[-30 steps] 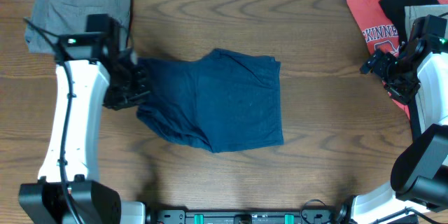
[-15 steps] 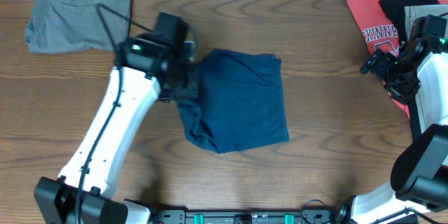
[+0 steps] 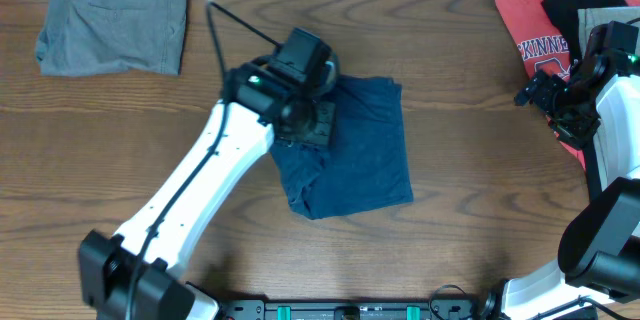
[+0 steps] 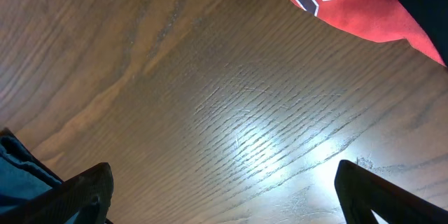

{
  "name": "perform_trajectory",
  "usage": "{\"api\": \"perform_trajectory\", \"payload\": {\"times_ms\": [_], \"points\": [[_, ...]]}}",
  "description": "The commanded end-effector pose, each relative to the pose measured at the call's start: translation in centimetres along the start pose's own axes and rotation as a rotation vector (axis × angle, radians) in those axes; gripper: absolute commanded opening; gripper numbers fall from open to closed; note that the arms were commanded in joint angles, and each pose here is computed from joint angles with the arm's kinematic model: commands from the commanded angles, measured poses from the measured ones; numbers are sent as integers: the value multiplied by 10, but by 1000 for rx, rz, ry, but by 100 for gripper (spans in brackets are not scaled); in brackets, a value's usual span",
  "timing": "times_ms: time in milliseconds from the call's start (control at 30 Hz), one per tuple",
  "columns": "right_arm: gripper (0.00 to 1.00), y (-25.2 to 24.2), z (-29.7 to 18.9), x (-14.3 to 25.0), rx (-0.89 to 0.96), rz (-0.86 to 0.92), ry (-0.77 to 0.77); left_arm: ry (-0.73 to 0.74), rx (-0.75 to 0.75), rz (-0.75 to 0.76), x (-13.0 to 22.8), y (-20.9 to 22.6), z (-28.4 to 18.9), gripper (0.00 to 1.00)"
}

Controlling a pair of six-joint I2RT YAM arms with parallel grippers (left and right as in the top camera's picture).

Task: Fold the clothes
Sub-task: 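Lay the folded flap over the shorts' right half with the left gripper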

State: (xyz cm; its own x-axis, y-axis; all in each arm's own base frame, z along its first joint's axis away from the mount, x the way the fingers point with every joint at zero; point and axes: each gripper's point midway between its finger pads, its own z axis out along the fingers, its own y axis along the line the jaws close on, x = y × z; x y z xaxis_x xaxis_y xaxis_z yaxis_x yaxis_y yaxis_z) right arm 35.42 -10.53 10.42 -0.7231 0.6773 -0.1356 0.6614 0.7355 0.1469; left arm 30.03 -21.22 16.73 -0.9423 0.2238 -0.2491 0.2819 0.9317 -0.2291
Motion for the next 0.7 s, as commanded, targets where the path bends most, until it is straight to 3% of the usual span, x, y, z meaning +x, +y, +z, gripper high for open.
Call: {"api": "perform_trajectory", "payload": {"times_ms": [0,267,533,667], "points": [[99,1,0,-1,-3,-10,-1,61,-10,4,7,-3,23,6],[99,1,0,-1,-3,-10,-1,151,27,29,14,-21,66,6],[99,1,0,-1,-3,-10,-1,186,117,53,21,-45,75,6],[99,1,0,-1,-3,-10,-1,180,121,64,20,-49,76,12]]}}
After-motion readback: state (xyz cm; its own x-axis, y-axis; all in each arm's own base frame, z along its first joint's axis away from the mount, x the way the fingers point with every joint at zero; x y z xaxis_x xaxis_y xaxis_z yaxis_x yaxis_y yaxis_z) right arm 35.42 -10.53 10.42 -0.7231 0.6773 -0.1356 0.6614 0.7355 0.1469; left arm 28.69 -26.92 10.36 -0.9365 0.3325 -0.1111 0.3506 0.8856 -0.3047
